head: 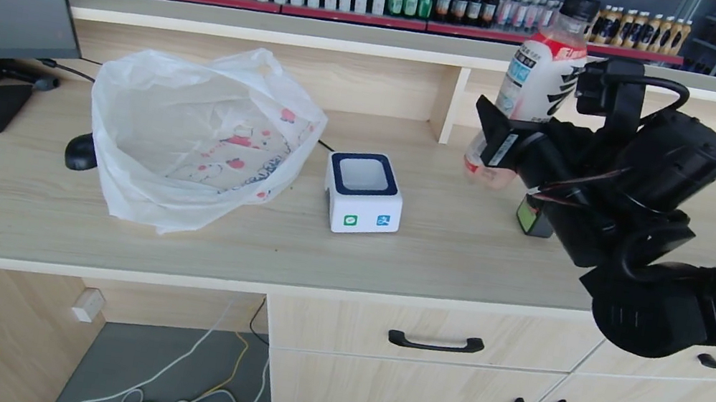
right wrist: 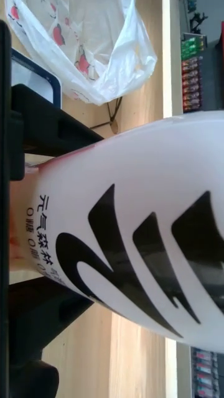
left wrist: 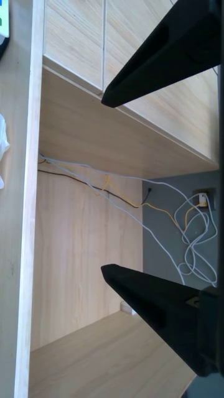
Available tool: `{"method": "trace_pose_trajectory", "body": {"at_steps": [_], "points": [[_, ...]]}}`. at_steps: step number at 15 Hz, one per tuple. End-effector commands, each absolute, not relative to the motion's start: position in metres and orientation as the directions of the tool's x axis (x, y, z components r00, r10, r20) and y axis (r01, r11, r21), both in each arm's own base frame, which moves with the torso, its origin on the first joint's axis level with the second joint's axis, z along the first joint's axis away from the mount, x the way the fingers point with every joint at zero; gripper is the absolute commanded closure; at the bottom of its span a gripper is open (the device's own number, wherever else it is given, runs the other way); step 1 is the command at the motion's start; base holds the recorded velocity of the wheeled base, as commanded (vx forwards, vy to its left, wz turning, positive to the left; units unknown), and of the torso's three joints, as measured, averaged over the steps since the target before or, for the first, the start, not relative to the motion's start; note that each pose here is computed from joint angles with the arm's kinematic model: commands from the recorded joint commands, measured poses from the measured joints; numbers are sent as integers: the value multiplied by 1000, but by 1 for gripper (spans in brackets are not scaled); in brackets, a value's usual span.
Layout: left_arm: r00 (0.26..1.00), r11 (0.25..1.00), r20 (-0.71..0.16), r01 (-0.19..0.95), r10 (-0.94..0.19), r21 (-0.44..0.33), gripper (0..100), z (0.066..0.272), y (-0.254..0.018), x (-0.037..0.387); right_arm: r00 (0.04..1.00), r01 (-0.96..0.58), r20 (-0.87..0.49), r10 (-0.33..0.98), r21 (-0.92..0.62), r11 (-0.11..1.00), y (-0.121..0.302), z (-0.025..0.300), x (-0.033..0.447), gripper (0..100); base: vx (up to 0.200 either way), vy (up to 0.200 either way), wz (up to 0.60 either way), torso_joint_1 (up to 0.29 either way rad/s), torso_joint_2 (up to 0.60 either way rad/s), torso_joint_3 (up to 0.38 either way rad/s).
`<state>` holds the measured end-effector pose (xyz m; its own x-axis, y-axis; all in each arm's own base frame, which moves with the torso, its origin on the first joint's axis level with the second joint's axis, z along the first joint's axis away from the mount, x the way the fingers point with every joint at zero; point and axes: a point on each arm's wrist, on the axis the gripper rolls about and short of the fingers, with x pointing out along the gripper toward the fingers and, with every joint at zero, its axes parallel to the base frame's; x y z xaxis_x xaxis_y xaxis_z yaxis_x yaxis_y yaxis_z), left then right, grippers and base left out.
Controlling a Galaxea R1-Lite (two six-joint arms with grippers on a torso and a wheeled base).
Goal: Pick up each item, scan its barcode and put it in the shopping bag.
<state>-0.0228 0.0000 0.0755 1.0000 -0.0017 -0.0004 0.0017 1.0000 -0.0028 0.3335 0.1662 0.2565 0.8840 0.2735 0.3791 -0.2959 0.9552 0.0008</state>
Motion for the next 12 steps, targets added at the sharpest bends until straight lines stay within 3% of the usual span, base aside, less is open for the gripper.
{"method": "trace_pose_trajectory", "body": {"at_steps": [1,5,12], "points": [[1000,1000,0,2,-2,-3,0,75,0,-23,863,-293,432,264,2,956,147,284,294,100,0,0,0,0,0,0],[1000,1000,0,2,-2,-3,0,75,0,-23,862,-301,426,273,-1,954,127,287,248,100,0,0,0,0,0,0],[1000,1000,0,2,-2,-3,0,75,0,-23,902,-304,315,295,-23,952,99,249,196,100,0,0,0,0,0,0]]}}
